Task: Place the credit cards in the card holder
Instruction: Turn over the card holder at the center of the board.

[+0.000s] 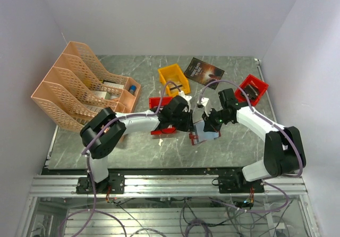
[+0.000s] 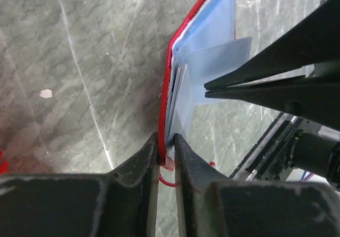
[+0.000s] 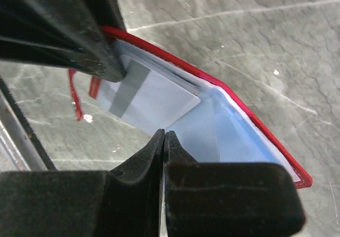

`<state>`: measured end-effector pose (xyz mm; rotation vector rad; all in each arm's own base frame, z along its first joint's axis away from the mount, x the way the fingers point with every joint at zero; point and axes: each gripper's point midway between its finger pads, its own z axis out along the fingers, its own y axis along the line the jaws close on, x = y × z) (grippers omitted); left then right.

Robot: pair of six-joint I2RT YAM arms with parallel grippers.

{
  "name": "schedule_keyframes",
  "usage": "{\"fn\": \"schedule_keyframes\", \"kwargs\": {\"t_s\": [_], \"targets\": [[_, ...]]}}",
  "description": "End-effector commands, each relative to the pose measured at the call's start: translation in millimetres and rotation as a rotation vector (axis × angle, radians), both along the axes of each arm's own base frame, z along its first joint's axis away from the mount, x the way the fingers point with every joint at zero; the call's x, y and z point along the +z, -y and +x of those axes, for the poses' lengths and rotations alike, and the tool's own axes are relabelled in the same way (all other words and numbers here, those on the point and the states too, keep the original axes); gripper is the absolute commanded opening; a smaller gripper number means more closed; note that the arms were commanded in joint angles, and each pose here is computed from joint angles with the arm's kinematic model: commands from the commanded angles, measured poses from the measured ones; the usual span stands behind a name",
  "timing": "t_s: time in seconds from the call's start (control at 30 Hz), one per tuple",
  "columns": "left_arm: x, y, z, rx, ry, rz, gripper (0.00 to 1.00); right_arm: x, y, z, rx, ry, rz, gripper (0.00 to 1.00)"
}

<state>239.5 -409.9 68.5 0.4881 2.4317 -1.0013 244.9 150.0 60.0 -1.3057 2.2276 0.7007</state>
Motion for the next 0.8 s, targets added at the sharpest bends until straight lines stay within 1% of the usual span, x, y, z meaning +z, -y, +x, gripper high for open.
{"fn": "schedule_keyframes", "kwargs": {"t_s": [0.0, 0.1, 0.2, 0.3, 0.37, 0.47, 0.63, 0.7, 0.77], "targets": [[-9.8, -18.4, 18.9, 0.047, 0.063, 0.143, 0.28, -14.3, 12.1, 13.3, -0.102, -0.011, -0.071, 0.0], [4.4, -27.3, 30.7, 0.1, 0.12, 0.173, 0.33, -20.1, 15.7, 15.9, -0.131, -0.029, -0.092, 0.0], [26.3, -36.1, 38.9, 0.146, 0.187, 0.168, 0.37, -21.4, 15.9, 16.5, -0.143, -0.039, -0.086, 0.0], [46.3, -43.8, 40.2, 0.178, 0.238, 0.135, 0.42, -19.9, 11.1, 13.5, -0.136, -0.065, -0.053, 0.0], [60.4, -46.0, 38.3, 0.184, 0.263, 0.097, 0.43, -20.6, 8.7, 11.5, -0.131, -0.09, -0.037, 0.0], [69.3, -46.0, 35.2, 0.181, 0.276, 0.057, 0.46, -22.5, 5.6, 9.5, -0.121, -0.121, -0.026, 0.0], [78.7, -46.2, 31.2, 0.181, 0.282, 0.009, 0.43, -20.4, -1.0, 8.0, -0.104, -0.145, 0.01, 0.0], [82.7, -45.1, 25.5, 0.176, 0.272, -0.034, 0.39, -19.1, -3.5, 8.7, -0.101, -0.149, 0.022, 0.0], [89.7, -40.2, 18.9, 0.172, 0.252, -0.105, 0.33, -15.4, -7.5, 9.0, -0.093, -0.153, 0.044, 0.0]]}}
